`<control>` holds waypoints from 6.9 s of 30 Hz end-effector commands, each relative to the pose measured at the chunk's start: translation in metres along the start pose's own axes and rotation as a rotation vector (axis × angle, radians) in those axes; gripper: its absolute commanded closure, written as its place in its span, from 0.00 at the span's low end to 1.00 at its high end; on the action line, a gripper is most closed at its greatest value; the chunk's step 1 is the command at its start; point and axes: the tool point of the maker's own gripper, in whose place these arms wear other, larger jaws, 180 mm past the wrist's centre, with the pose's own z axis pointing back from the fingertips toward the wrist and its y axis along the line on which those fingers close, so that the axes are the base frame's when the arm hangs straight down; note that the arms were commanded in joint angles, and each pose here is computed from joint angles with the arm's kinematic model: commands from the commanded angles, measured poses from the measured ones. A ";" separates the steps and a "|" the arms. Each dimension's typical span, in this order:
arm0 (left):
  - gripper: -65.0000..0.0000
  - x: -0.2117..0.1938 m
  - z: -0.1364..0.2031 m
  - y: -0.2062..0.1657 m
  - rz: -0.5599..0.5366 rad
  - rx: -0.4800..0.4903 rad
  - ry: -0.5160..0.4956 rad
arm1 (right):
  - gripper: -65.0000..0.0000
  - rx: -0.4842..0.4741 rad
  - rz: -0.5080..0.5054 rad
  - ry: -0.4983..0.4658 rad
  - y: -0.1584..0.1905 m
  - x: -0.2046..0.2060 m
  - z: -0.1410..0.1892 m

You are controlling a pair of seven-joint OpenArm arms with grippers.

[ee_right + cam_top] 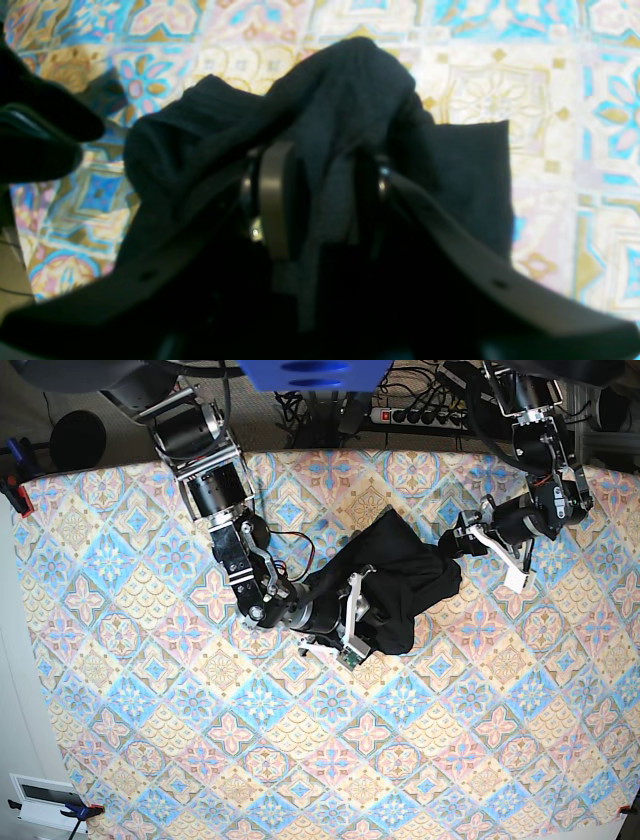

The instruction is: Layout the t-shirt on the table in an organized manner, then fold the t-shirt properly

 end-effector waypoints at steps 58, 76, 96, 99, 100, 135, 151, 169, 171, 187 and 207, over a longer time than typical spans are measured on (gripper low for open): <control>0.55 0.019 0.008 -0.008 -0.040 -0.013 -0.055 | 0.54 -0.035 -0.037 -0.072 0.002 0.011 0.015; 0.55 0.019 0.008 -0.008 -0.037 -0.014 -0.055 | 0.55 -0.044 -0.042 -0.092 -0.014 0.021 0.009; 0.55 0.015 0.005 -0.002 -0.018 -0.011 -0.041 | 0.95 -0.025 -0.072 -0.085 -0.011 0.020 -0.002; 0.55 0.015 0.005 -0.002 -0.018 -0.011 -0.041 | 0.95 -0.022 -0.074 -0.090 -0.009 0.020 -0.002; 0.55 0.015 0.005 -0.002 -0.018 -0.011 -0.041 | 0.95 -0.024 -0.066 -0.100 -0.009 0.025 0.000; 0.55 0.015 0.005 -0.002 -0.018 -0.011 -0.041 | 0.70 -0.018 -0.044 -0.120 -0.001 0.041 0.001; 0.55 0.016 0.005 -0.003 -0.018 -0.011 -0.042 | 0.70 -0.013 -0.093 -0.107 -0.006 0.025 -0.008; 0.55 0.015 0.005 -0.003 -0.016 -0.014 -0.043 | 0.70 -0.045 -0.104 -0.133 -0.021 0.035 0.000; 0.55 0.015 0.005 -0.003 -0.016 -0.014 -0.043 | 0.70 -0.043 -0.101 -0.132 -0.020 0.034 -0.001; 0.55 0.016 0.005 -0.003 -0.018 -0.011 -0.042 | 0.76 -0.041 -0.099 -0.131 -0.020 0.034 -0.001; 0.55 0.016 0.005 -0.003 -0.018 -0.011 -0.042 | 0.75 -0.036 -0.120 -0.103 -0.020 0.023 -0.006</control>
